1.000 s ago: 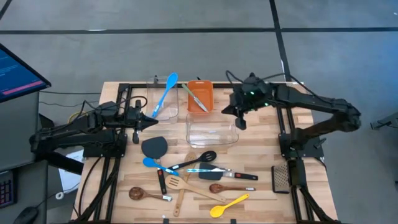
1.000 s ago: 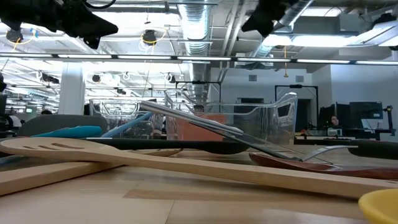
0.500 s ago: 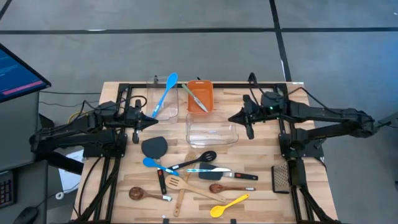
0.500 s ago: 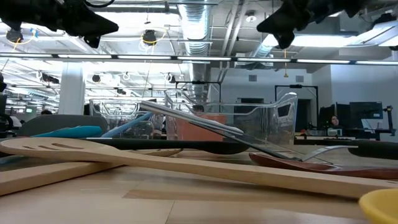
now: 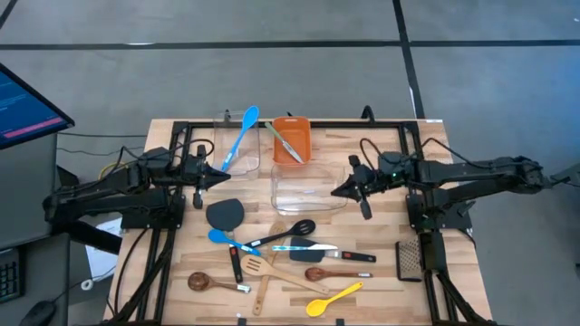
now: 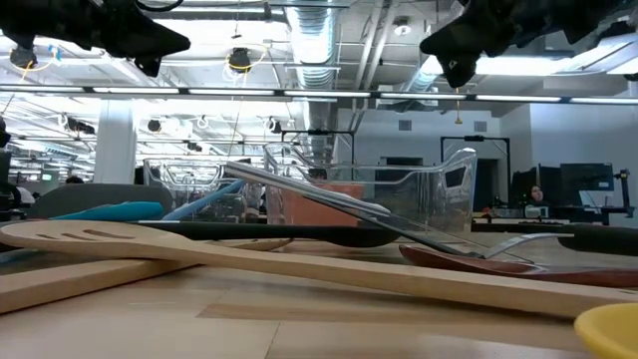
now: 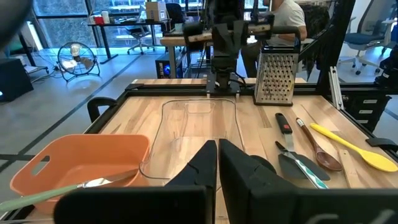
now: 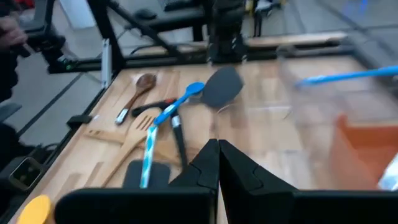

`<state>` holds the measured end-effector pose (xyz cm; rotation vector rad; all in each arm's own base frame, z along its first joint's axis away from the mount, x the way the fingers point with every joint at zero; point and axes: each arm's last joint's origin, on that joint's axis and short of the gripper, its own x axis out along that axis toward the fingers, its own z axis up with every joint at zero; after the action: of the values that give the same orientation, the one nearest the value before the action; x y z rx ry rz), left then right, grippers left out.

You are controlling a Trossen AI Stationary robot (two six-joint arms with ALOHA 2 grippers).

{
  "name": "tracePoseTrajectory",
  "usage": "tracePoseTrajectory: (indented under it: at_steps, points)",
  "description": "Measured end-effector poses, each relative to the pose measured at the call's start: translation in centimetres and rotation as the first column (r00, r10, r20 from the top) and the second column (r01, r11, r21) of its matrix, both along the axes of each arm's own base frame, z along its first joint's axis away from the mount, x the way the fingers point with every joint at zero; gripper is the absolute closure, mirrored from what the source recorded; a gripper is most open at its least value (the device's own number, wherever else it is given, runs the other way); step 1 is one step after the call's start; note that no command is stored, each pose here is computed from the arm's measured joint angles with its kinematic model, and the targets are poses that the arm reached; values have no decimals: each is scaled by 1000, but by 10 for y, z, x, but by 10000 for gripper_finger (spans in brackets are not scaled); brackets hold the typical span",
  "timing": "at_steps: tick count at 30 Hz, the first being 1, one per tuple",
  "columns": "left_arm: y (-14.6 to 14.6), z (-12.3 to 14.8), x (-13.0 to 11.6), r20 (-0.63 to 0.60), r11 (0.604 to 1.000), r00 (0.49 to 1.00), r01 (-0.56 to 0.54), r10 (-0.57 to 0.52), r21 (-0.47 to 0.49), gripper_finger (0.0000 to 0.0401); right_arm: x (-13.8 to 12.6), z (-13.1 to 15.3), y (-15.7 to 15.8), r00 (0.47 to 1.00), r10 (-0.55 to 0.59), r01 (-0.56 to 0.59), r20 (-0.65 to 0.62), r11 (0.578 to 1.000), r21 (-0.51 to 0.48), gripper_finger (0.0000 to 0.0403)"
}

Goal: Pick & Place Kitchen Items
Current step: Put the blue serving spoon into the top transparent bin

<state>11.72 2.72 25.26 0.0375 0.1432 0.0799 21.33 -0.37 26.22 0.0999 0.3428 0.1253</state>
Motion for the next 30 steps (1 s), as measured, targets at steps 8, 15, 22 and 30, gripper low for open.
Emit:
tracePoseTrajectory:
  at_steps: [8,15,22,30]
  points:
    - [0,0,0,-1,1000,1000,0,0,0,399,21,-16,25,994,108,-107,-29,994,11,403]
    - [0,0,0,-1,1000,1000,0,0,-1,399,35,-26,46,983,183,-183,0,983,7,403]
    - [0,0,0,-2,1000,1000,0,0,-1,399,40,-11,55,998,57,-57,-18,998,-26,403]
    - [0,0,0,-2,1000,1000,0,0,-1,399,40,4,74,998,65,-65,-2,996,-55,403]
